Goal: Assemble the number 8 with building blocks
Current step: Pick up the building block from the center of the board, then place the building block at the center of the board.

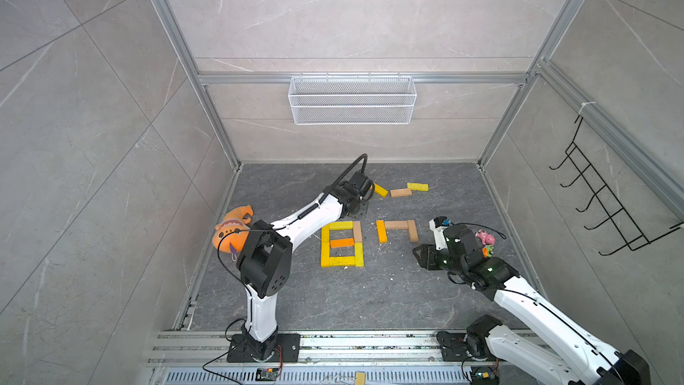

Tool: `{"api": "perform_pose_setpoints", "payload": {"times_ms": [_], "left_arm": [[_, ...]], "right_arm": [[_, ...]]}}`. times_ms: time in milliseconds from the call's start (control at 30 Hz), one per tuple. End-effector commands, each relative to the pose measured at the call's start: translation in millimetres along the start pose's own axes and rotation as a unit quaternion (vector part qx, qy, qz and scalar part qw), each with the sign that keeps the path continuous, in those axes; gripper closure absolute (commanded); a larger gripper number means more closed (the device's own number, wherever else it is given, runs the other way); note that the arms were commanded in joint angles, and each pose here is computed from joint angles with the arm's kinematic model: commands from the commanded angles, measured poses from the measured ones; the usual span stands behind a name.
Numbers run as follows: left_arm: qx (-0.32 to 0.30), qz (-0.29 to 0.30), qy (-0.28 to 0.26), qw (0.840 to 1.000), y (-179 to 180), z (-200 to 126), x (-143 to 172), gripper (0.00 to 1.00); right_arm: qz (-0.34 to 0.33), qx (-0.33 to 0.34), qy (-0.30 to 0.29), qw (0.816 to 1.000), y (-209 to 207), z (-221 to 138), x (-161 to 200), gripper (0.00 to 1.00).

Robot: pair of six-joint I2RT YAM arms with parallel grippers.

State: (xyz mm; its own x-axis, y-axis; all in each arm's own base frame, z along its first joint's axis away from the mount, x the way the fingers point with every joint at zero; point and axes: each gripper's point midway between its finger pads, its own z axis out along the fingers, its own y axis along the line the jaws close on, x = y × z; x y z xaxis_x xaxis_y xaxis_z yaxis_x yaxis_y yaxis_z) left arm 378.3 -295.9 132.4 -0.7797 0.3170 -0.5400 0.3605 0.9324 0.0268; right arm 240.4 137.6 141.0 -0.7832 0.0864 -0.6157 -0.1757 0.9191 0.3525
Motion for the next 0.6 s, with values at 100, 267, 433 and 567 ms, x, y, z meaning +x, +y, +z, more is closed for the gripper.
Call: {"api": "perform_pose_setpoints", "payload": {"times_ms": [100,267,433,567], "left_arm": [[0.069,0.079,-0.020,0.994,-65.0,-24.6,18.7,0.73],[0.123,0.153,0.008,0.980,-112.9,-17.5,49.3,0.73],[0.153,0.182,0.035,0.971,-139.2,-3.7,66.8,0.73],[0.158,0.200,0.050,0.966,-151.7,8.8,75.3,0.72]], "right_arm": [[0.032,0.005,0.003,0.999,-4.8,-12.2,11.6,0.45],[0.044,0.016,-0.003,0.999,-11.6,-19.1,16.9,0.46],[0.049,0.029,-0.010,0.998,-18.2,-23.0,19.4,0.46],[0.050,0.036,-0.006,0.998,-21.4,-22.5,22.4,0.46]]}}
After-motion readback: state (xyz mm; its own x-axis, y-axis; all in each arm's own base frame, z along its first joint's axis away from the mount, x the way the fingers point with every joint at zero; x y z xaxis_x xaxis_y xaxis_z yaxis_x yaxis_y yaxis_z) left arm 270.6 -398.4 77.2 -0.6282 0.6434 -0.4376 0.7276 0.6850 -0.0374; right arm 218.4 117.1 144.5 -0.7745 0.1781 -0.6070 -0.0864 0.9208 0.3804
